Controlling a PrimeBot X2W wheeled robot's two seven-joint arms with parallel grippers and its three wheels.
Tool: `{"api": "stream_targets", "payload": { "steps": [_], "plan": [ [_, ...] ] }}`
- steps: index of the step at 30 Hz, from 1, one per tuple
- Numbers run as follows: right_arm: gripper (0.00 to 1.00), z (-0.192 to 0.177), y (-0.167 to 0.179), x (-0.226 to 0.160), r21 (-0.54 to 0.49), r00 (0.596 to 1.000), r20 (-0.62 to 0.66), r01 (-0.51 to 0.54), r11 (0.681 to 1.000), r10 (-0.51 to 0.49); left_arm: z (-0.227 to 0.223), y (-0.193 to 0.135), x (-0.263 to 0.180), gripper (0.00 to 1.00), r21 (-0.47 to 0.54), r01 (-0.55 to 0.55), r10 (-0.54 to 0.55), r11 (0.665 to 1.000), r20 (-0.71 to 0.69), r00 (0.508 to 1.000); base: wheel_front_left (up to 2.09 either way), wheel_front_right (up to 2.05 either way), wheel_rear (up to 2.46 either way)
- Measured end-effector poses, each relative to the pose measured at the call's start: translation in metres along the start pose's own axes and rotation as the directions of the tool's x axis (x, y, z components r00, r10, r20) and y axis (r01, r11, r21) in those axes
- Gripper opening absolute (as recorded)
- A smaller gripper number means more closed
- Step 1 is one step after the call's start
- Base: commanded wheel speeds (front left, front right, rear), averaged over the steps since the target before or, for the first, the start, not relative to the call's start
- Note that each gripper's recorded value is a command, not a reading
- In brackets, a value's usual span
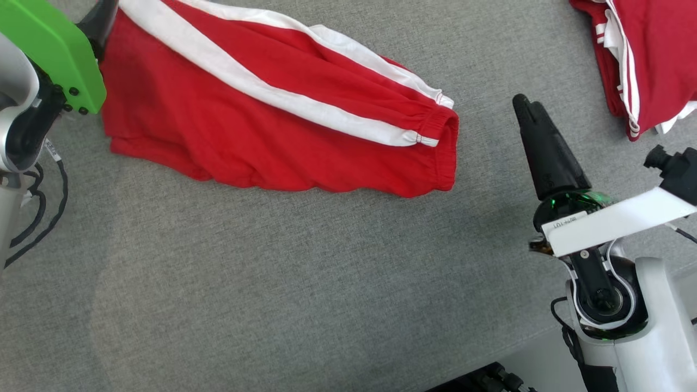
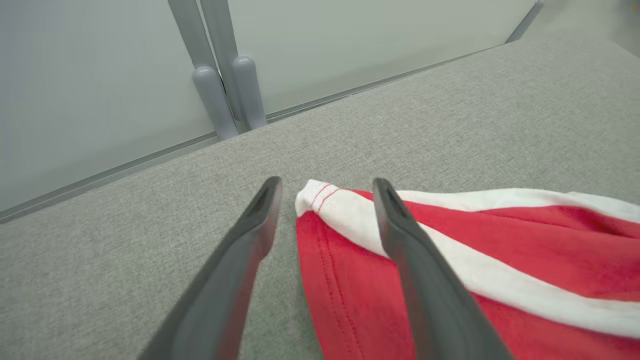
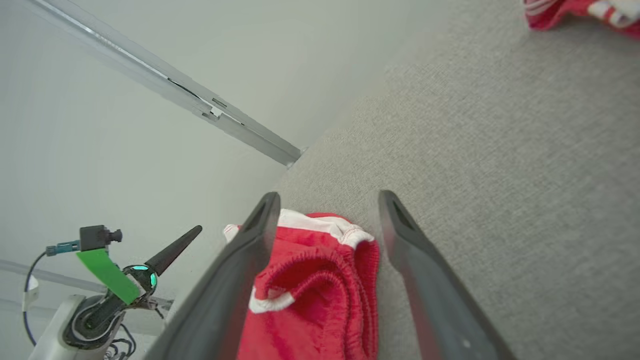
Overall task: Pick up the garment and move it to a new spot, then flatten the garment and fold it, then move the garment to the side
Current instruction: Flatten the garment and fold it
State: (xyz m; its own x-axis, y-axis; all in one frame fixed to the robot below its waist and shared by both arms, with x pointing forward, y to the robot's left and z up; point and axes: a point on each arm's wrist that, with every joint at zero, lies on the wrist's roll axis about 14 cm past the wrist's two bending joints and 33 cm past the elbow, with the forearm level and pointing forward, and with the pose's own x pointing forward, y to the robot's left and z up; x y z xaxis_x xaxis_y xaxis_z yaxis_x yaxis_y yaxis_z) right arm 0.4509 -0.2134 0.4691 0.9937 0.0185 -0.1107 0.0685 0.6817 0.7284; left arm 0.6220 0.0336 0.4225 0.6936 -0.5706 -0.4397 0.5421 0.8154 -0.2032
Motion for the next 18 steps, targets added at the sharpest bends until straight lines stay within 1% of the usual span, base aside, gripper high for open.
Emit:
{"api": "stream_targets", "payload": {
  "steps": [1, 2, 4, 5, 7, 9, 10, 11, 12, 13, 15, 16, 18],
  "plan": [
    [1.0, 0.003, -0.001, 0.0, -0.054, 1.0, 0.011, 0.006, 0.999, -0.006, 0.003, 0.0, -0.001, 1.0, 0.0, 0.0, 0.0, 1.0, 0.016, 1.0, 0.0, 0.0, 0.0],
    [1.0, 0.006, -0.003, -0.001, -0.132, 1.0, 0.022, 0.019, 0.991, -0.017, 0.01, 0.0, -0.002, 1.0, -0.001, -0.003, 0.003, 1.0, 0.049, 0.999, 0.0, 0.0, 0.0],
    [1.0, 0.014, -0.007, -0.004, -0.284, 0.998, 0.06, 0.049, 0.957, -0.033, 0.019, 0.001, -0.007, 1.0, 0.006, -0.013, 0.013, 1.0, 0.098, 0.995, 0.0, 0.0, 0.0],
    [1.0, 0.019, -0.009, -0.006, -0.374, 0.996, 0.081, 0.065, 0.925, -0.037, 0.021, 0.001, -0.011, 1.0, 0.011, -0.018, 0.017, 1.0, 0.122, 0.992, 0.0, 0.0, 0.0],
    [1.0, 0.029, -0.013, -0.014, -0.532, 0.991, 0.13, 0.1, 0.841, -0.035, 0.024, 0.002, -0.022, 1.0, 0.012, -0.041, 0.038, 0.999, 0.191, 0.981, 0.0, 0.0, 0.0],
    [1.0, 0.036, -0.018, -0.023, -0.621, 0.985, 0.171, 0.13, 0.773, -0.028, 0.026, -0.002, -0.035, 1.0, 0.021, -0.06, 0.052, 0.998, 0.261, 0.964, 0.0, 0.0, 0.0],
    [1.0, 0.038, -0.02, -0.03, -0.661, 0.981, 0.192, 0.146, 0.736, -0.022, 0.028, -0.004, -0.045, 1.0, 0.013, -0.071, 0.063, 0.997, 0.314, 0.947, 0.0, 0.0, 0.0],
    [1.0, 0.039, -0.022, -0.035, -0.689, 0.98, 0.199, 0.155, 0.708, -0.021, 0.027, -0.007, -0.052, 1.0, 0.003, -0.08, 0.074, 0.997, 0.349, 0.934, 0.0, 0.0, 0.0],
    [1.0, 0.041, -0.026, -0.042, -0.72, 0.978, 0.208, 0.17, 0.673, -0.025, 0.022, -0.012, -0.062, 1.0, -0.001, -0.088, 0.081, 0.996, 0.379, 0.922, 0.0, 0.0, 0.0],
    [1.0, 0.043, -0.03, -0.049, -0.742, 0.977, 0.212, 0.185, 0.645, -0.036, 0.015, -0.017, -0.071, 1.0, -0.01, -0.095, 0.091, 0.995, 0.403, 0.911, 0.0, 0.0, 0.0],
    [1.0, 0.044, -0.038, -0.061, -0.756, 0.975, 0.216, 0.206, 0.621, -0.061, -0.002, -0.027, -0.089, 1.0, -0.047, -0.112, 0.121, 0.993, 0.433, 0.893, 0.0, 0.0, 0.0],
    [1.0, 0.049, -0.038, -0.068, -0.753, 0.97, 0.234, 0.223, 0.619, -0.065, -0.012, -0.032, -0.099, 1.0, -0.062, -0.119, 0.134, 0.991, 0.442, 0.887, 0.0, 0.0, 0.0],
    [1.0, 0.062, -0.032, -0.077, -0.759, 0.961, 0.273, 0.246, 0.602, -0.048, -0.027, -0.038, -0.117, 1.0, -0.08, -0.153, 0.172, 0.985, 0.443, 0.88, 0.0, 0.0, 0.0]
  ]
}}
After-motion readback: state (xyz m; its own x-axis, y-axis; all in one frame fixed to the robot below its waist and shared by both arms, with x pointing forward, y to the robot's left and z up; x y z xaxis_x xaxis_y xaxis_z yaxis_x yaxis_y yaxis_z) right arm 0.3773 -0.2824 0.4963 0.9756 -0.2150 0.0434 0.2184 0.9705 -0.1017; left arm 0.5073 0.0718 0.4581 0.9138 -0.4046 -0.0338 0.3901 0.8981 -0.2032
